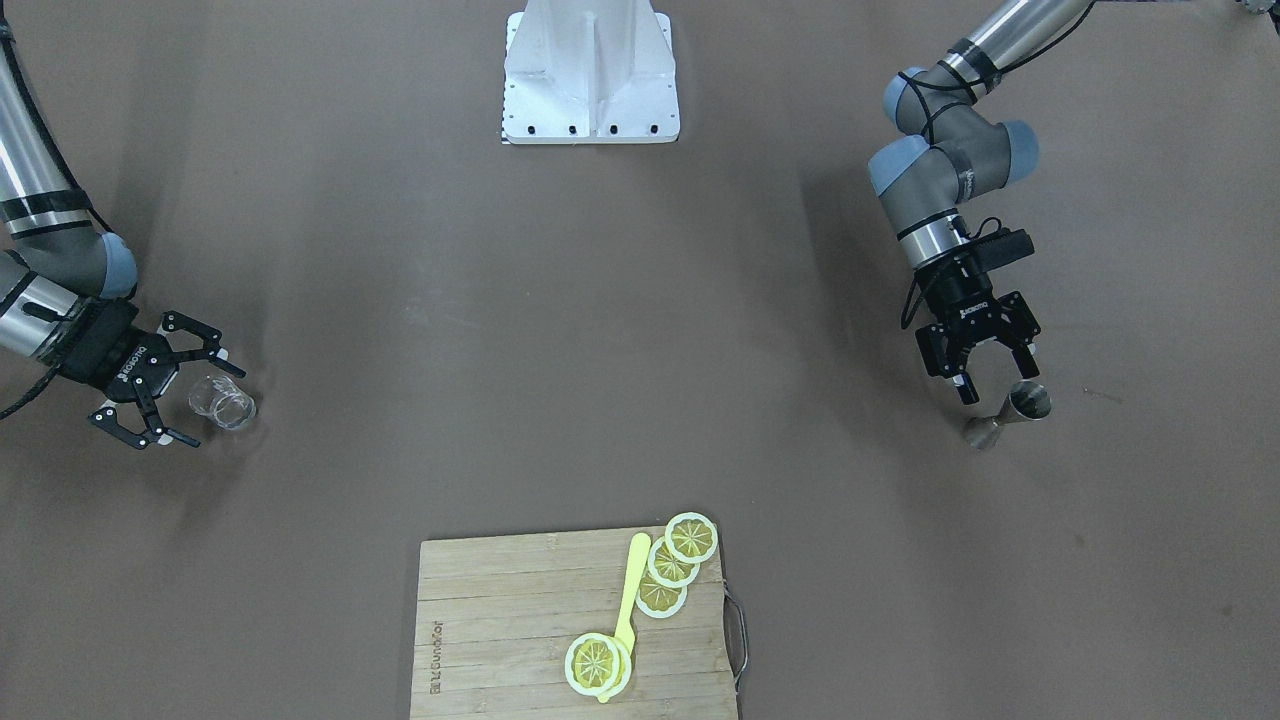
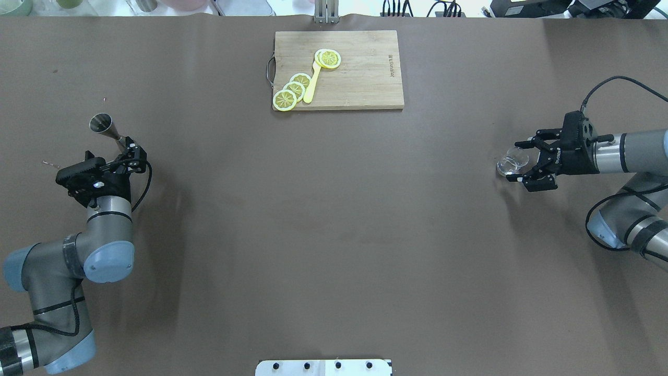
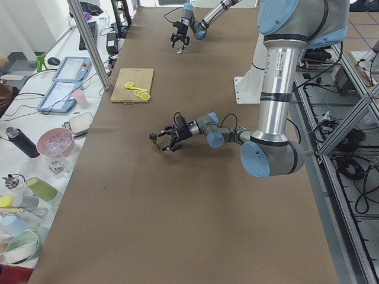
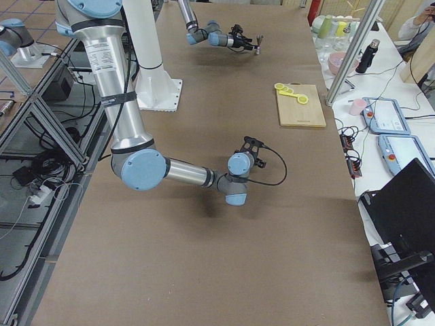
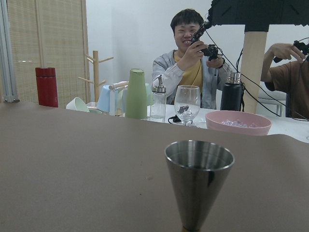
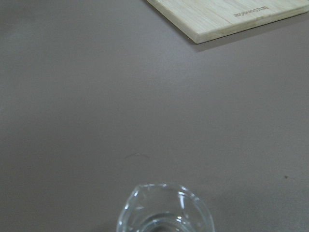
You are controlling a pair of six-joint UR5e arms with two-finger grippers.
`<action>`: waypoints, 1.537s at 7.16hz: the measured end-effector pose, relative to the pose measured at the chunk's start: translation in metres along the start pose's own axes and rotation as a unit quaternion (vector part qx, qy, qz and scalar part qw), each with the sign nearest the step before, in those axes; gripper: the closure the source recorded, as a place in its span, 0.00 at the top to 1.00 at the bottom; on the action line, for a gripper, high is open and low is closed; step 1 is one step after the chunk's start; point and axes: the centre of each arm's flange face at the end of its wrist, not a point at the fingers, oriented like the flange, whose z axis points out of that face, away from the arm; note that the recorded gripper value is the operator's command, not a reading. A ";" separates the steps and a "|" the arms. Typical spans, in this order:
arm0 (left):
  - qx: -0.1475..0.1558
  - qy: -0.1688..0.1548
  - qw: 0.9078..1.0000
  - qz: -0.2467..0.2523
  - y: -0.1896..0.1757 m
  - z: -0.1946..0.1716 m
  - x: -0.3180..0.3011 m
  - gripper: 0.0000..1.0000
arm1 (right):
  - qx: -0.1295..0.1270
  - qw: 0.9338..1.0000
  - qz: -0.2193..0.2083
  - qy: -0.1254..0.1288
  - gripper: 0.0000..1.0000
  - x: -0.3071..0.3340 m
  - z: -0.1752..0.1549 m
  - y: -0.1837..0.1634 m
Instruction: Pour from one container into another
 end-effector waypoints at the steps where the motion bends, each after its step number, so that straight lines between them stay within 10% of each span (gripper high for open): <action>1: 0.001 -0.003 1.000 0.002 0.002 0.004 0.001 0.98 | 0.000 1.000 0.000 -0.001 0.99 -0.001 0.001 0.000; 6: 0.012 -0.034 0.999 0.031 0.001 0.020 0.014 0.97 | -0.003 1.000 0.001 -0.002 0.95 -0.005 0.007 0.004; 11: 0.017 -0.041 0.999 0.029 0.003 0.033 0.026 0.67 | -0.004 1.000 0.001 -0.002 0.86 -0.005 0.010 0.003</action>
